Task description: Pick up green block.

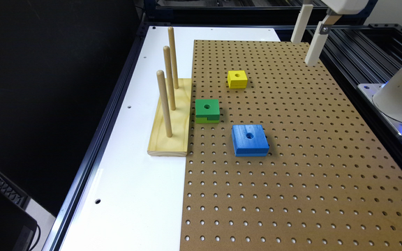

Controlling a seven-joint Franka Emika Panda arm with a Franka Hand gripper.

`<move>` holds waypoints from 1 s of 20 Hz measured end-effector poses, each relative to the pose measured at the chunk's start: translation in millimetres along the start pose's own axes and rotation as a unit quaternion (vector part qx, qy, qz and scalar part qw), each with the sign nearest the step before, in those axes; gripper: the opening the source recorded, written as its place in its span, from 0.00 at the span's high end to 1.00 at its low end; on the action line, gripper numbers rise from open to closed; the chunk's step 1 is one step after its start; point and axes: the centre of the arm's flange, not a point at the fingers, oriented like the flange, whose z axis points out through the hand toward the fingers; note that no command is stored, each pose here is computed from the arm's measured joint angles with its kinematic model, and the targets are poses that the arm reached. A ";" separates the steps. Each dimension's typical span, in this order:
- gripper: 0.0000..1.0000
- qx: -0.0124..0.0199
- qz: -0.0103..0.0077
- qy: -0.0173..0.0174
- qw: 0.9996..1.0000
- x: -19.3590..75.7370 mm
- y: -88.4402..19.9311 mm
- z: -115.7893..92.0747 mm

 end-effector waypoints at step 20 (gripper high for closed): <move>0.00 0.011 -0.001 0.008 1.000 49.4 -51.9 -0.5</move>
